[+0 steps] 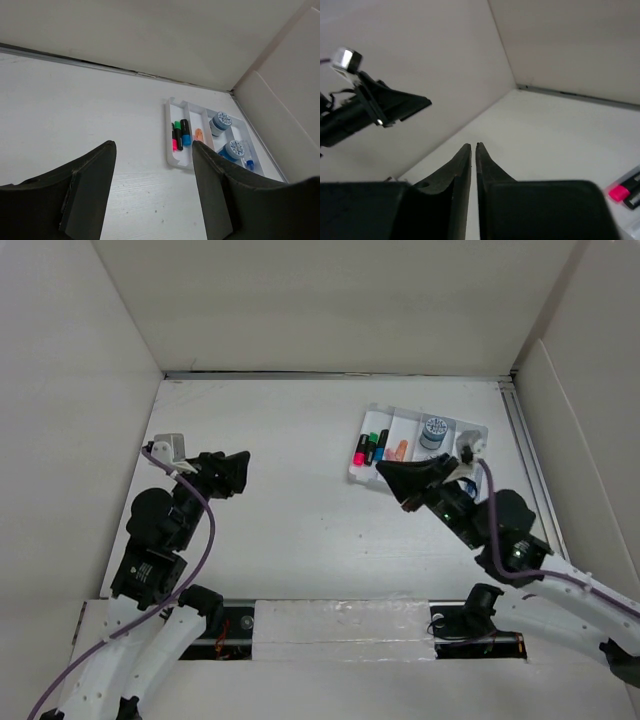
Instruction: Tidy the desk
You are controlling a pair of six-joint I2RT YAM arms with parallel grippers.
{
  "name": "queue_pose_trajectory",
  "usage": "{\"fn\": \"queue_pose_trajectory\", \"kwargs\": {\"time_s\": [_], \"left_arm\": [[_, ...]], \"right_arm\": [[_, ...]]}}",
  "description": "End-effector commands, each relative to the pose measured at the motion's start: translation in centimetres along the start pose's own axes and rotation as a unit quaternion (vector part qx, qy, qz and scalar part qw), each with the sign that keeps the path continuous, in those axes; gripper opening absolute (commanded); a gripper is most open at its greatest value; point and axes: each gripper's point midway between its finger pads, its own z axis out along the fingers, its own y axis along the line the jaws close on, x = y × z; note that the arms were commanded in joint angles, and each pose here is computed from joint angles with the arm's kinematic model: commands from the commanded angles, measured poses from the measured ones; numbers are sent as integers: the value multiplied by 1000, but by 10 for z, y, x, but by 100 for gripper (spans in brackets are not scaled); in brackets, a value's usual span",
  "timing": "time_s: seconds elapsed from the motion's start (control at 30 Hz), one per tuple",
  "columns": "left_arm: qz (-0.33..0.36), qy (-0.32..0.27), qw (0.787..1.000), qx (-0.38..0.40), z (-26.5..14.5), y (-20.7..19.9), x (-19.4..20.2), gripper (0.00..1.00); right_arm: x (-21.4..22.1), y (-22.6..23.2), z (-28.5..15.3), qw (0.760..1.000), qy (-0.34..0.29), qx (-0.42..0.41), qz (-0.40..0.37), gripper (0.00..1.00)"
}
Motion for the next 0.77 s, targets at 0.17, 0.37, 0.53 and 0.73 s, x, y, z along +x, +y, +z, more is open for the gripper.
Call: {"fn": "queue_pose_trajectory", "kwargs": {"time_s": [0.17, 0.37, 0.53, 0.73], "left_arm": [[-17, -79, 997, 8, -21, -6, -39, 57], [-23, -100, 995, 20, -32, -11, -49, 54], [-22, -104, 993, 40, -37, -19, -54, 54], [-27, -107, 993, 53, -40, -25, -57, 57]], "right_arm": [[-117, 24, -72, 985, -164, -53, 21, 53], [-147, 21, -106, 974, -214, -55, 45, 66], [-143, 21, -107, 975, -209, -57, 50, 69], [-133, 21, -91, 982, -180, -46, 45, 70]]}}
